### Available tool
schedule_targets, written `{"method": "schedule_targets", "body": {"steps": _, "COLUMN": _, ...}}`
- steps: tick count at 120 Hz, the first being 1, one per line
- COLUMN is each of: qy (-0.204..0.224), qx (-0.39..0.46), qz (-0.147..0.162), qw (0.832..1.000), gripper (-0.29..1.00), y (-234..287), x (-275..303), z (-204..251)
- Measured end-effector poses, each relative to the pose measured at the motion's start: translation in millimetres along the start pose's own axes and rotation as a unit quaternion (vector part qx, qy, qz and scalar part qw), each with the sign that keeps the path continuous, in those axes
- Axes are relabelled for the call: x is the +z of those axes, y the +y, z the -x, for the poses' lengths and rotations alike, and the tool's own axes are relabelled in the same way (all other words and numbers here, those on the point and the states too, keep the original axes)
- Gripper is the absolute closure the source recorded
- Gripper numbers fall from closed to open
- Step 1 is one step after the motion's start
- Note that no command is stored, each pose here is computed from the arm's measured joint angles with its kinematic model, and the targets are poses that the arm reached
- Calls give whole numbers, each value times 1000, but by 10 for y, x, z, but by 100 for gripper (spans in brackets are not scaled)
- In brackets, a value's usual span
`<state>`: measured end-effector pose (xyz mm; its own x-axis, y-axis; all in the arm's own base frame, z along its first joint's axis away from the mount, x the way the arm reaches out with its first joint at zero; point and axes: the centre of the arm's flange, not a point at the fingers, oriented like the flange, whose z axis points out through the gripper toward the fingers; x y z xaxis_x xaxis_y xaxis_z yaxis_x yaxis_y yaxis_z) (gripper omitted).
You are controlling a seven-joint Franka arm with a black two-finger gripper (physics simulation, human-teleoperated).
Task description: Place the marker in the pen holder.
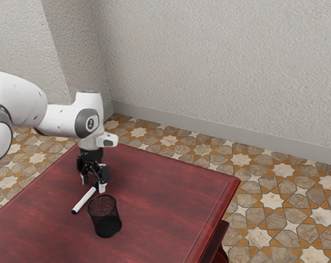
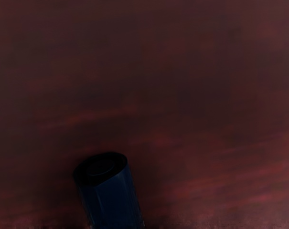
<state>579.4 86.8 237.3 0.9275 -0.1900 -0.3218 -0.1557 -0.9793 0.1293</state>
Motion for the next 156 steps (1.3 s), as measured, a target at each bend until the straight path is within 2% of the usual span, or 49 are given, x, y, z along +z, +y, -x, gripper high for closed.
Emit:
{"method": "schedule_targets", "body": {"steps": 26, "qy": -27, "qx": -6, "qz": 18, "qw": 999, "gripper": 2, "y": -59, "x": 54, "z": 94}}
{"method": "schedule_targets", "body": {"steps": 32, "qy": -30, "qx": -5, "qz": 20, "qw": 999, "gripper": 9, "y": -60, "x": 60, "z": 103}}
{"method": "schedule_targets", "body": {"steps": 49, "qy": -35, "qx": -5, "qz": 24, "qw": 999, "gripper": 43, "y": -67, "x": 68, "z": 126}}
{"method": "schedule_targets", "body": {"steps": 60, "qy": -37, "qx": -5, "qz": 26, "qw": 999, "gripper": 57, "y": -73, "x": 66, "z": 137}}
{"method": "schedule_targets", "body": {"steps": 77, "qy": -39, "qx": -4, "qz": 26, "qw": 999, "gripper": 68, "y": -74, "x": 67, "z": 143}}
{"method": "schedule_targets", "body": {"steps": 100, "qy": -29, "qx": 2, "qz": 20, "qw": 999, "gripper": 75, "y": -5, "x": -104, "z": 164}}
{"method": "schedule_targets", "body": {"steps": 108, "qy": -7, "qx": 13, "qz": 12, "qw": 1000, "gripper": 76, "y": 123, "x": -378, "z": 200}}
{"method": "schedule_targets", "body": {"steps": 125, "qy": 67, "qx": 48, "qz": -12, "qw": 997, "gripper": 78, "y": 631, "x": -1167, "z": 554}}
{"method": "schedule_targets", "body": {"steps": 143, "qy": 125, "qx": 64, "qz": -14, "qw": 990, "gripper": 78, "y": 981, "x": -1207, "z": 1114}}
{"method": "schedule_targets", "body": {"steps": 156, "qy": 177, "qx": 72, "qz": -25, "qw": 981, "gripper": 79, "y": 1189, "x": -1377, "z": 1228}}
